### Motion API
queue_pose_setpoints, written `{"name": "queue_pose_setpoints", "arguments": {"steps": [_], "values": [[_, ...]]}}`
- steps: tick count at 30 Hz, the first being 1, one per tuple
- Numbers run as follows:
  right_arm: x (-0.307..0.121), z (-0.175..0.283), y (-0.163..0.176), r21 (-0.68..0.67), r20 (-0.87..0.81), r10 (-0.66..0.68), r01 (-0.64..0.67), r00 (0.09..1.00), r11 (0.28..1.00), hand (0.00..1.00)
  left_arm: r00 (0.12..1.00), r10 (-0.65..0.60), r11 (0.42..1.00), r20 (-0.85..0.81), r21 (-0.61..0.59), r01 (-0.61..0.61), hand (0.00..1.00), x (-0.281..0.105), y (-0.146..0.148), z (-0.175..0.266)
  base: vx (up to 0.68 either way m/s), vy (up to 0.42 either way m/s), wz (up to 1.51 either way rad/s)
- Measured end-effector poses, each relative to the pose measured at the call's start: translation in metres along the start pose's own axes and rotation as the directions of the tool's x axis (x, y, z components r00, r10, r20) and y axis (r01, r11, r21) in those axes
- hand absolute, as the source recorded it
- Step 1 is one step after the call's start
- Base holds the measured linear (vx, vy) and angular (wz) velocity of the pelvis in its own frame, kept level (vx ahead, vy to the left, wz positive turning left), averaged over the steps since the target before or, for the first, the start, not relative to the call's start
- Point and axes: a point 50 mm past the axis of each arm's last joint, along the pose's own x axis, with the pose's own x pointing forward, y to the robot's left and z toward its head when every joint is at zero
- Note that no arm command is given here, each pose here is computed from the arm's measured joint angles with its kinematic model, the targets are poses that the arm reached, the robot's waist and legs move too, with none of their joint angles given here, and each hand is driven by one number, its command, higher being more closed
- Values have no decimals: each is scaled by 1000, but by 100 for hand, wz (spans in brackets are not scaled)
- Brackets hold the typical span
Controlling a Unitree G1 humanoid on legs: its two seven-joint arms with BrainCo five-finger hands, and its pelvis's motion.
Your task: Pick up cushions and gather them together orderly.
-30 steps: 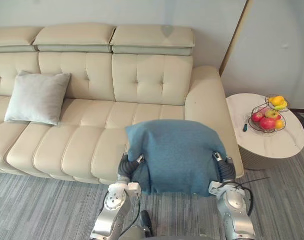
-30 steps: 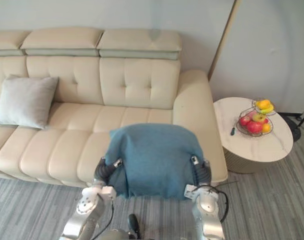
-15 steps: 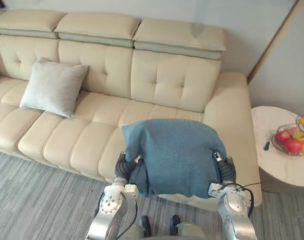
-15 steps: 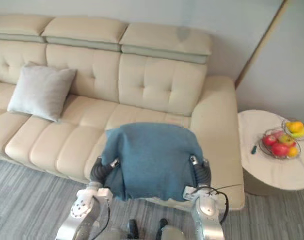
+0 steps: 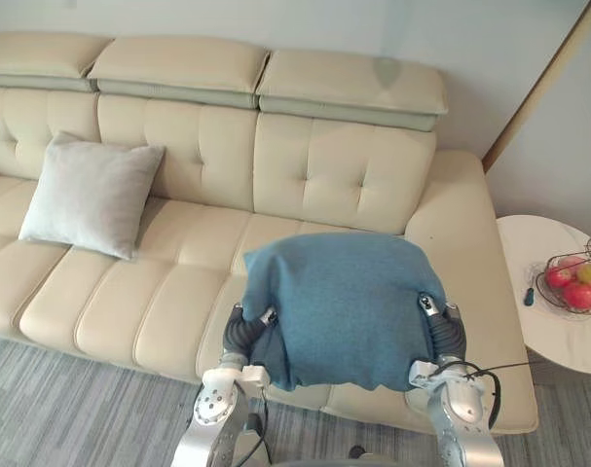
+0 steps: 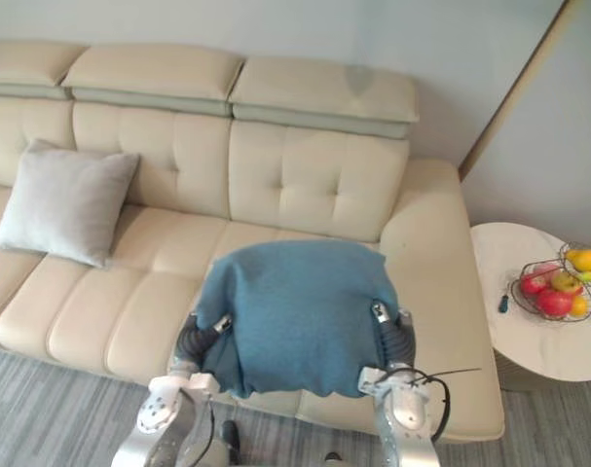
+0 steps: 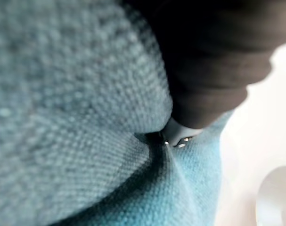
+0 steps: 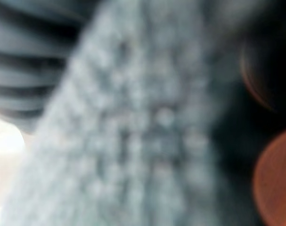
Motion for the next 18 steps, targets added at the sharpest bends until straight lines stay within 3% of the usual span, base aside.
{"name": "queue_pose_setpoints", "arguments": {"steps": [10,14,18], "values": [[20,12,9,-19,66,-28,29,997,999,100,996,19,1000,87,1,-19,100,18,-9,21,-60,25,-31],[51,34,26,7,152,-49,48,987,999,100,973,37,999,229,-1,-38,100,43,-18,58,-96,11,-27],[95,97,52,29,346,-39,31,937,999,100,886,54,999,461,-23,-49,100,77,-34,129,-141,8,-8]]}}
